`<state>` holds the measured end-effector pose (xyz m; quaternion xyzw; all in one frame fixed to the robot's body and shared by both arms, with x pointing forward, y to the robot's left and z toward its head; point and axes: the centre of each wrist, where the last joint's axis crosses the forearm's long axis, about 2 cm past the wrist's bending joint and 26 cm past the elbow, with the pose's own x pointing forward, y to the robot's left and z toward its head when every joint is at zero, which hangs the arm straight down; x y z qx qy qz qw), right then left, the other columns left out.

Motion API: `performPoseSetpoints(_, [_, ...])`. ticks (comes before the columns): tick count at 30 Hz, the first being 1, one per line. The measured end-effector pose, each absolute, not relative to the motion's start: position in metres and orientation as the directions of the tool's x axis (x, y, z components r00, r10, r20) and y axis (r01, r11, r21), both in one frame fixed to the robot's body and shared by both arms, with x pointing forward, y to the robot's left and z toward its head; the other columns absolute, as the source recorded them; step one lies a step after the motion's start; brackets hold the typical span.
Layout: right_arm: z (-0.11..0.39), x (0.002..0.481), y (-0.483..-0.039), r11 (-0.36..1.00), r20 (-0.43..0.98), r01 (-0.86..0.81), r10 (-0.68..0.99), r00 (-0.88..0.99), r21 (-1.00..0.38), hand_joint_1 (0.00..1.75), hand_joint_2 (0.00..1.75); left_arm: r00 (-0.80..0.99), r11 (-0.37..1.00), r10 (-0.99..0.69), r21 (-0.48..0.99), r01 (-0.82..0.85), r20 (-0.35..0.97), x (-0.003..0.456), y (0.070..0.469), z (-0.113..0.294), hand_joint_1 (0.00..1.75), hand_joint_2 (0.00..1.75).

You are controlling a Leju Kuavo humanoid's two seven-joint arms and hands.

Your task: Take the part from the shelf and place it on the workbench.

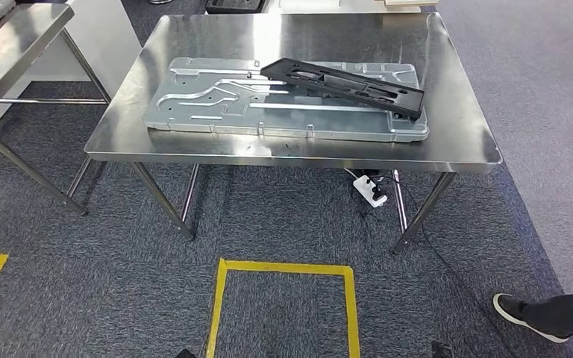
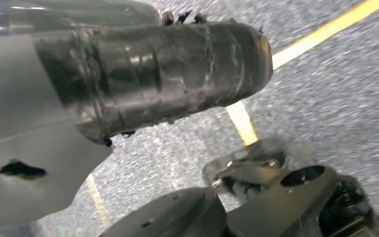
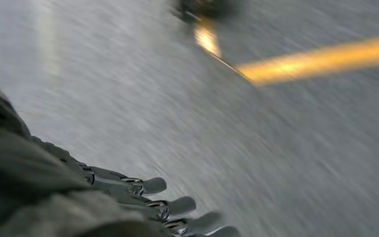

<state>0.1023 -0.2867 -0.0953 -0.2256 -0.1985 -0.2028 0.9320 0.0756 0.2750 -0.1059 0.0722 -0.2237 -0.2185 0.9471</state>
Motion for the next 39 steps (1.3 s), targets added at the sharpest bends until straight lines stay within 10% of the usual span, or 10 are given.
performPoseSetpoints(39, [-0.104, 0.080, -0.252, 0.961, 0.082, -0.248, 0.258, 0.963, -0.121, 0.00, 0.00, 0.867, 0.916, -0.384, 0.250, 0.315, 0.317, 0.081, 0.255, -0.104, 0.00, 0.00])
